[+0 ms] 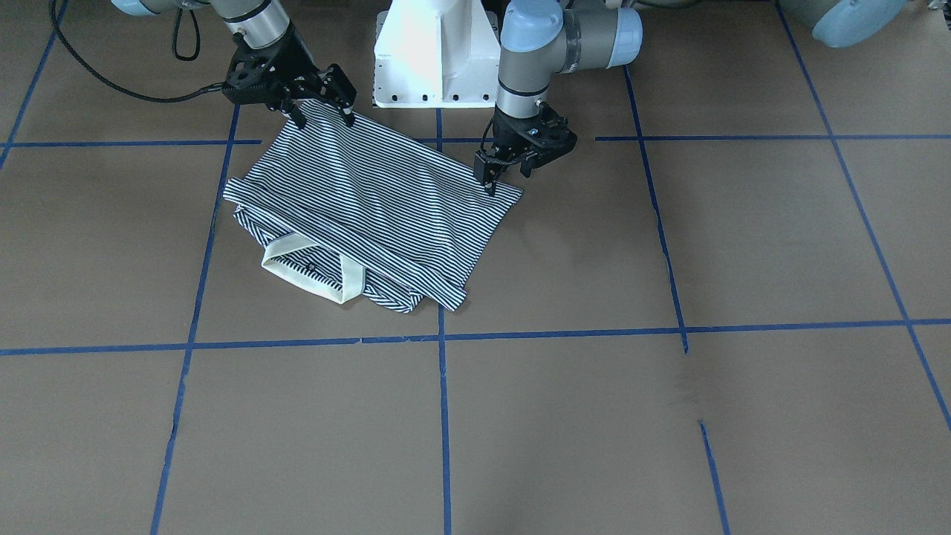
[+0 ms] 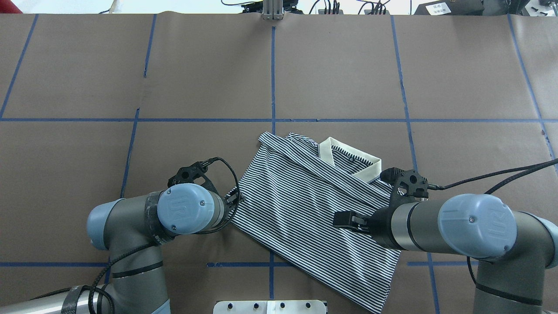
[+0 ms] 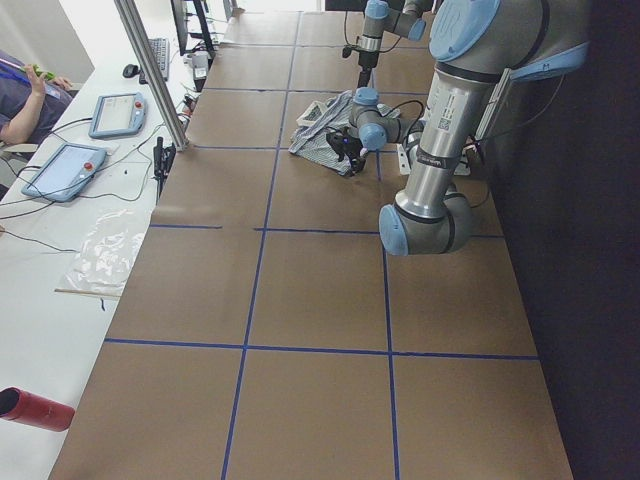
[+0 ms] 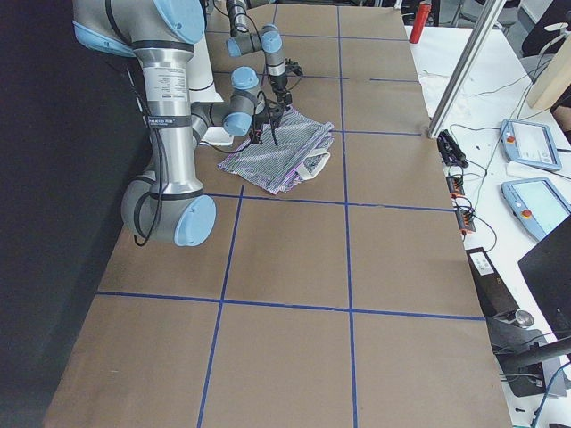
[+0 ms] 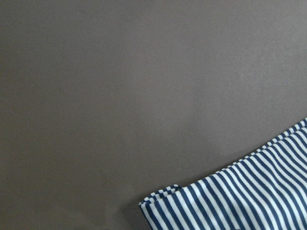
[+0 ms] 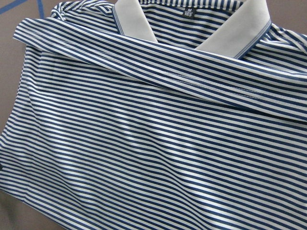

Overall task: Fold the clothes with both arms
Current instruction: 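Rotate the folded shirt with both grippers, turning the collar toward the right gripper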

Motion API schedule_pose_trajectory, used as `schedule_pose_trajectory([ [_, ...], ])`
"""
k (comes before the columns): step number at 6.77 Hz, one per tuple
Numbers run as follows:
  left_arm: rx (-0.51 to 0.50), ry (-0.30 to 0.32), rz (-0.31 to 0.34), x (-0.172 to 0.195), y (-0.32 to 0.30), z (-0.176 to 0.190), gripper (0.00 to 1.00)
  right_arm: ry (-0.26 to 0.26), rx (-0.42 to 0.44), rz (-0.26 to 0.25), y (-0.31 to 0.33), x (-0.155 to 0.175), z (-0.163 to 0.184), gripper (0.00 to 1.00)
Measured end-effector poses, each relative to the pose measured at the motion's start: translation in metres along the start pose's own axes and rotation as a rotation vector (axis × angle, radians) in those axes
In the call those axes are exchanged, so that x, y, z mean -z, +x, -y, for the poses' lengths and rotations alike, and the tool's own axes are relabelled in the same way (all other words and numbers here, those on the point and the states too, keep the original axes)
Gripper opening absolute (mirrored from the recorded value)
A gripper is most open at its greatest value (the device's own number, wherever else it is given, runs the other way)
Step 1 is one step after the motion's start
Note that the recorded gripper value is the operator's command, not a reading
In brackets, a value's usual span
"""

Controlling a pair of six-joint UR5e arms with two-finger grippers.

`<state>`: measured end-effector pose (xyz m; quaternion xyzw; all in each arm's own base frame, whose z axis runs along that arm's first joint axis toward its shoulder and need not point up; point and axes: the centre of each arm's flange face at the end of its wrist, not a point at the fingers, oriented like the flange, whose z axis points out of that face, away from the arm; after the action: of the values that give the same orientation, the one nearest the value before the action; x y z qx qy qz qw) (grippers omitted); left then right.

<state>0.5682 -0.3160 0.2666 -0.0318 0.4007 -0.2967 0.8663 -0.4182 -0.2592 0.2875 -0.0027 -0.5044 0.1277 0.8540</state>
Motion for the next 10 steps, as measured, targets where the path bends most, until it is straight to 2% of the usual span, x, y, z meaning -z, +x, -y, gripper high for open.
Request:
schedule_pose_trajectory([
  [1, 0.009, 0.004, 0.002, -0.002, 0.0, 0.001, 0.43, 0.0, -0.001, -0.003, 0.001, -0.001, 0.001, 1.0],
  [2, 0.019, 0.006, 0.002, -0.002, 0.0, 0.001, 0.02, -0.001, -0.001, -0.006, 0.002, -0.001, 0.001, 1.0],
  [7, 0.028, 0.014, -0.006, 0.001, 0.003, 0.009, 0.0, 0.0, -0.004, -0.009, 0.004, -0.001, 0.002, 1.0],
  [10, 0.071, 0.08, -0.017, 0.007, 0.013, 0.066, 0.0, 0.008, -0.005, -0.007, 0.004, 0.0, 0.004, 1.0],
])
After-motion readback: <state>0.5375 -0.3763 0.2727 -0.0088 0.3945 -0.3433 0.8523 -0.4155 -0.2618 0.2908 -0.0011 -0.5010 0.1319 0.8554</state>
